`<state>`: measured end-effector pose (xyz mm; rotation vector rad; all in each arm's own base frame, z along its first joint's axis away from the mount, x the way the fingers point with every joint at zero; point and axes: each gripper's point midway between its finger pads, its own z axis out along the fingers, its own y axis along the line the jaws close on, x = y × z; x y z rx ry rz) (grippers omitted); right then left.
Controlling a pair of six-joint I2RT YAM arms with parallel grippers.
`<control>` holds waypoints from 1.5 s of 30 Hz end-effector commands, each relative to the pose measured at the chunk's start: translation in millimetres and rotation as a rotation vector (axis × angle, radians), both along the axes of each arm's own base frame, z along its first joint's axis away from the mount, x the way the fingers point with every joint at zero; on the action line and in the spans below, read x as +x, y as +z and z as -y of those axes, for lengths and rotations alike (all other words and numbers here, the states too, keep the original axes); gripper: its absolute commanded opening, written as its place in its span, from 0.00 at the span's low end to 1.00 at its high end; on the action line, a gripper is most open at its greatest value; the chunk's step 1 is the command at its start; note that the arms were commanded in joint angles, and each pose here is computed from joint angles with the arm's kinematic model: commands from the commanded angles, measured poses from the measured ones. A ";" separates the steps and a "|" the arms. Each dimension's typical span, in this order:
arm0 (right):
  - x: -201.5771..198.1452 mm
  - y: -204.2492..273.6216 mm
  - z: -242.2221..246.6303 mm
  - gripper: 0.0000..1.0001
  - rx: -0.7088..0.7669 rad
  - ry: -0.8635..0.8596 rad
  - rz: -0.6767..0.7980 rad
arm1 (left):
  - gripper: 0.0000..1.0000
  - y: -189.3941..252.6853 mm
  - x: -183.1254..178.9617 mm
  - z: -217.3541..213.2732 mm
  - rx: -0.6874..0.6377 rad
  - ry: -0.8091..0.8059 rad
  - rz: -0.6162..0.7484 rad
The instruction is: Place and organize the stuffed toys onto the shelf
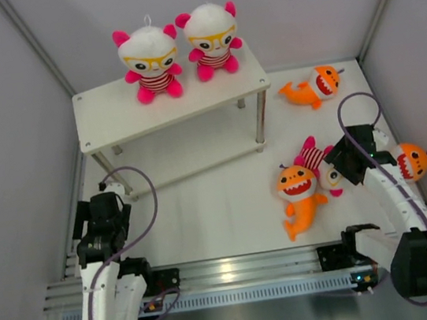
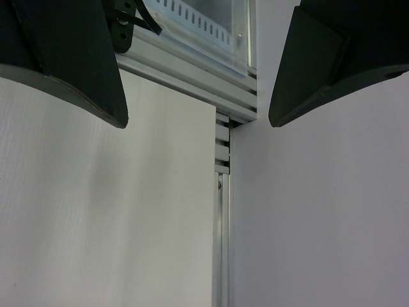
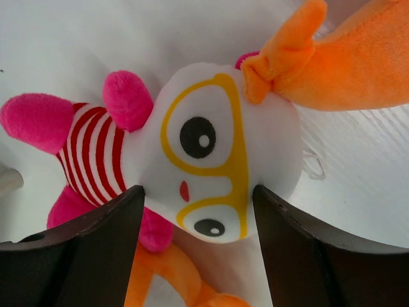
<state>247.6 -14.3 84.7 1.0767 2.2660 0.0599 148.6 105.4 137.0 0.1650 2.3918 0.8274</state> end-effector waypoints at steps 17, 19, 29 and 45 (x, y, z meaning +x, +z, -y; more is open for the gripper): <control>29.8 79.5 58.5 0.00 -0.165 -0.169 0.380 | 0.98 67.0 3.5 72.2 -0.336 -0.288 0.115; 21.3 120.0 74.9 0.00 -0.272 -0.211 0.469 | 0.98 77.2 1.7 84.4 -0.379 -0.346 0.121; -17.7 347.4 96.0 0.00 -0.619 -0.258 0.975 | 0.98 133.8 -7.7 121.5 -0.479 -0.553 0.196; -75.9 648.0 -57.1 0.00 -0.924 0.550 1.764 | 0.98 252.8 12.7 104.0 -0.479 -0.404 0.472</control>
